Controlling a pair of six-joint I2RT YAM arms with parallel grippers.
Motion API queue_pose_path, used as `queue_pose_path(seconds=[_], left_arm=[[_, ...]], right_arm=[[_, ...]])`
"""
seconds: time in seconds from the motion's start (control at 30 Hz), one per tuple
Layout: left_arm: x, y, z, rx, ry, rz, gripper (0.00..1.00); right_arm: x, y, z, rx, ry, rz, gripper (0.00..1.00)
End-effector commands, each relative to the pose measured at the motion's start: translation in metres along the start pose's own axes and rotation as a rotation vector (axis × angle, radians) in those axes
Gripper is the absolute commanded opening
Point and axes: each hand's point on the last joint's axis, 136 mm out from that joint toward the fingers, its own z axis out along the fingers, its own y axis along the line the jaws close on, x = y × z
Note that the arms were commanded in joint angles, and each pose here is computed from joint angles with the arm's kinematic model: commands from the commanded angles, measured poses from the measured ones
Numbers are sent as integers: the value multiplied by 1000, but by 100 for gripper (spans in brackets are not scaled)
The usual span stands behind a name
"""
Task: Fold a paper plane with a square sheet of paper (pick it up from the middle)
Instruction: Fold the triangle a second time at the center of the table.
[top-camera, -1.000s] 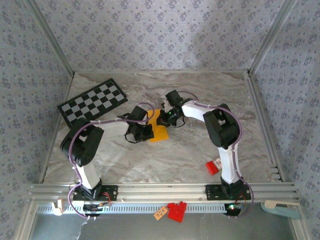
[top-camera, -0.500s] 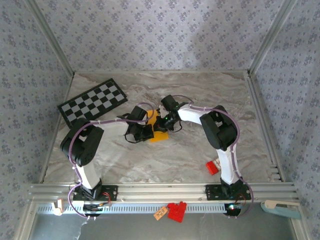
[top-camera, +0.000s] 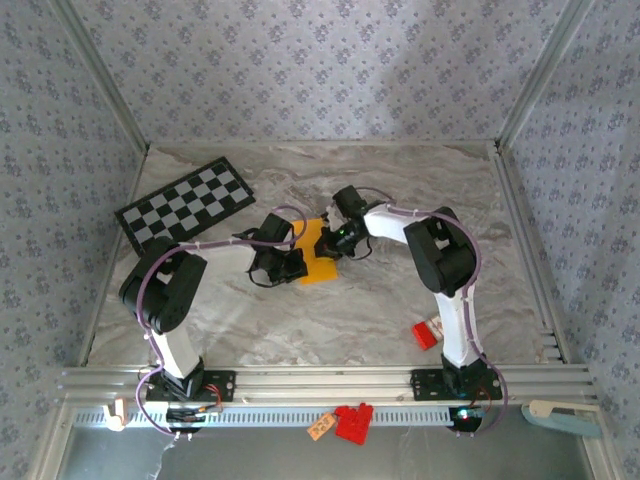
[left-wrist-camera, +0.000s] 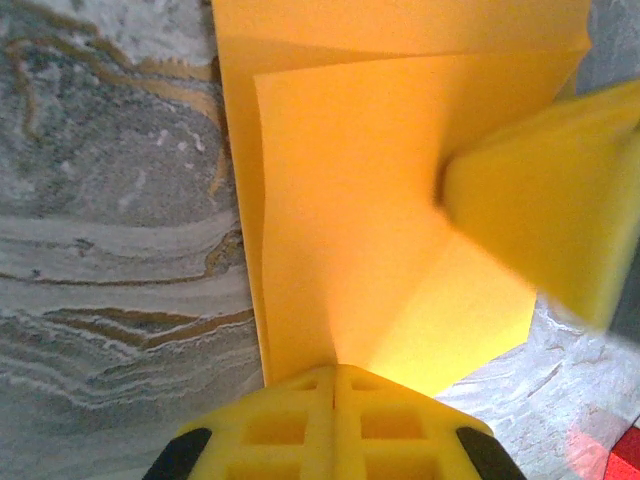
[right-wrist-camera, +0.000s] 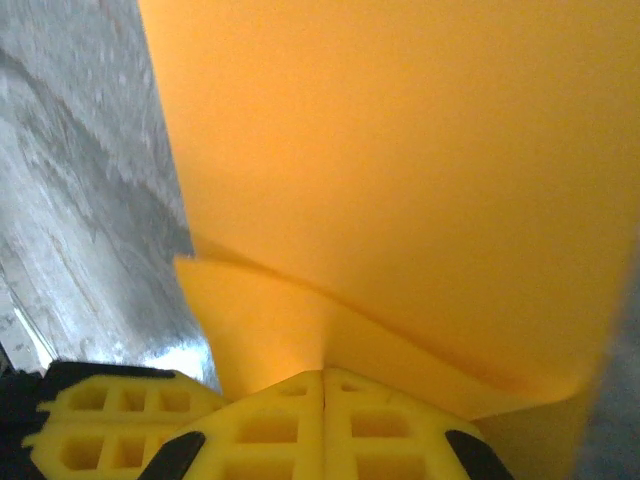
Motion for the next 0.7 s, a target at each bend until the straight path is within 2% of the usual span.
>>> queue_pose_path(seconds=[0.0, 0.2, 0.47, 0.67], left_arm=[[39, 59, 9, -195, 115, -82, 0], [35, 55, 8, -187, 108, -71, 0], [21, 40, 3, -162, 93, 2, 0], [14, 27, -1, -113, 99, 64, 0]], right_arm=[[-35, -43, -12, 89, -76, 22, 3], [-59, -66, -31, 144, -128, 64, 3], [-66, -23, -80, 97, -252, -1, 2], [-28, 4, -46, 18, -144, -11, 2]])
